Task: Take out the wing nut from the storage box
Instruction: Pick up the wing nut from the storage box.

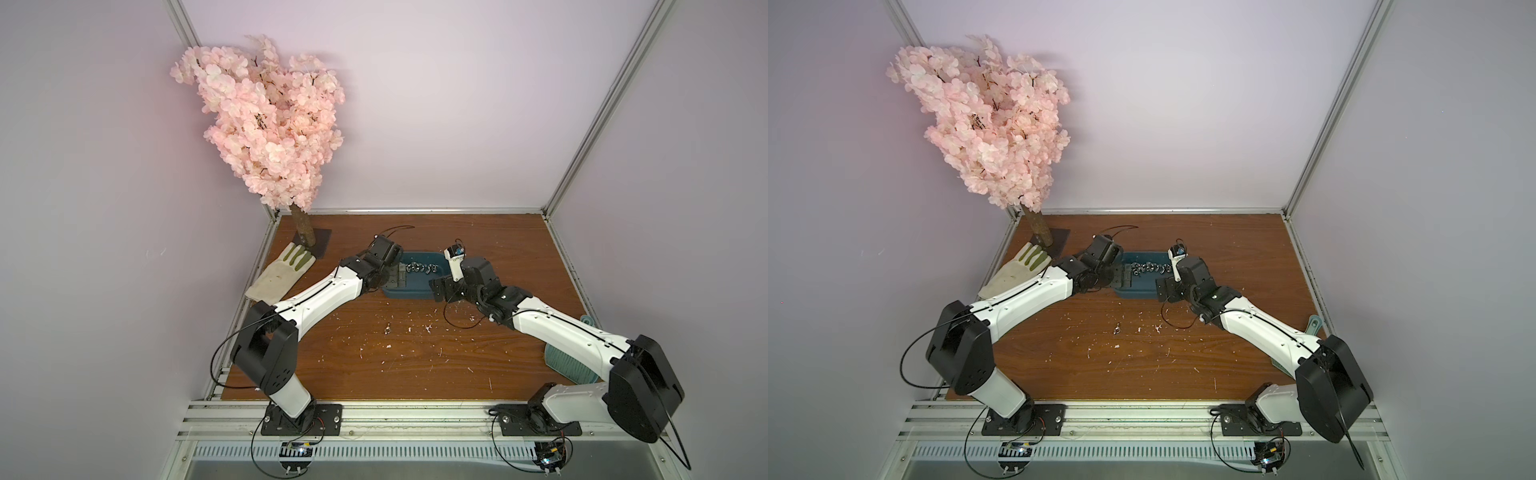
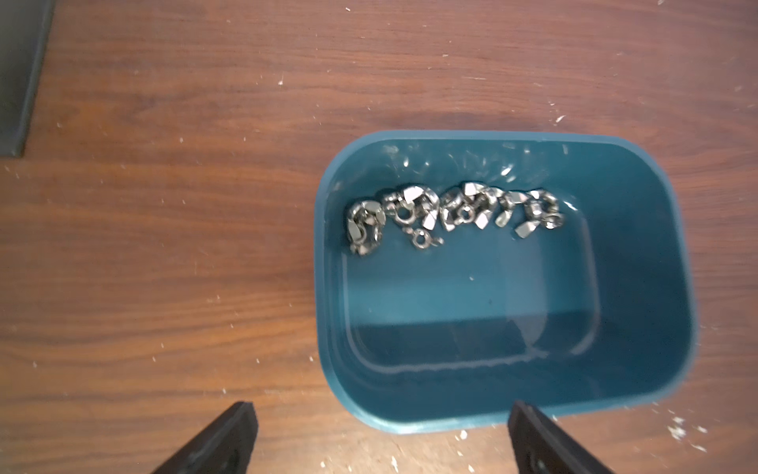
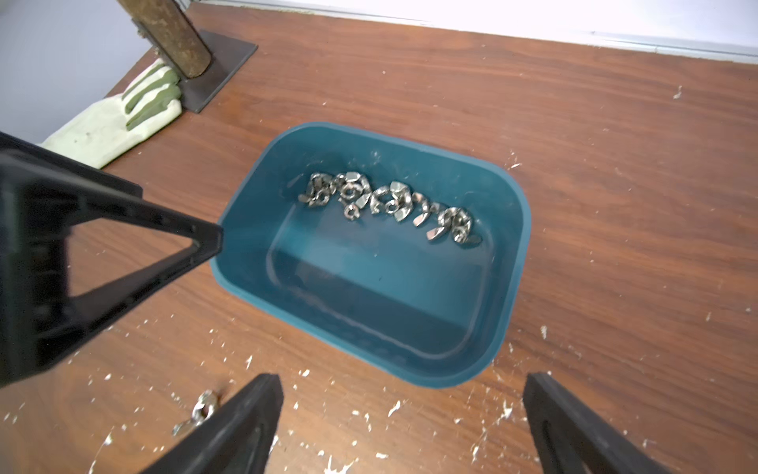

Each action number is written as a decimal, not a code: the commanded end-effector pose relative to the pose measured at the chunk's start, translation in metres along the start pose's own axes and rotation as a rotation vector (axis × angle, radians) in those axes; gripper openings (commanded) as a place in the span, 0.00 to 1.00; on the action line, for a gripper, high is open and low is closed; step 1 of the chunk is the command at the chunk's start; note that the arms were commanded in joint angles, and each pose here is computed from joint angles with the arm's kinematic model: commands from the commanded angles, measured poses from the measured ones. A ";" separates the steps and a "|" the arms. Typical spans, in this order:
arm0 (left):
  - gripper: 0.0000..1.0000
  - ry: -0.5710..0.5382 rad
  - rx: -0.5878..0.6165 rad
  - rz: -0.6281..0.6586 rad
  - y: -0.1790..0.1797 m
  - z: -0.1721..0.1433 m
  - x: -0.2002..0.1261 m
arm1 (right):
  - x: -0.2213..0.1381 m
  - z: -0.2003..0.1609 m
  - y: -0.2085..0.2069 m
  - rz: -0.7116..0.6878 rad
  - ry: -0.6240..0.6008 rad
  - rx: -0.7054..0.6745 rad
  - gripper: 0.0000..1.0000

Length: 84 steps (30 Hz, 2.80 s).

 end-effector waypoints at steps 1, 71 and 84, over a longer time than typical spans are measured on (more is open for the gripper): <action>1.00 0.002 0.065 0.043 0.003 0.010 0.006 | -0.002 0.020 0.002 0.011 -0.048 -0.007 1.00; 0.47 0.194 0.055 -0.180 -0.033 0.032 0.133 | 0.033 0.041 -0.027 -0.023 -0.028 0.046 1.00; 0.44 0.203 0.085 -0.166 -0.042 0.018 0.118 | 0.030 0.037 -0.028 -0.011 -0.025 0.057 0.99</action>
Point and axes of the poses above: each gripper's point midway between its finger pads, its own x axis out along the fingers, its own y axis along the line the jaws close on, z = x × y, the point moved 7 cm from there along -x, back along the fingers, and after that the axes turned 10 degrees about x, right-handed, at the moved point
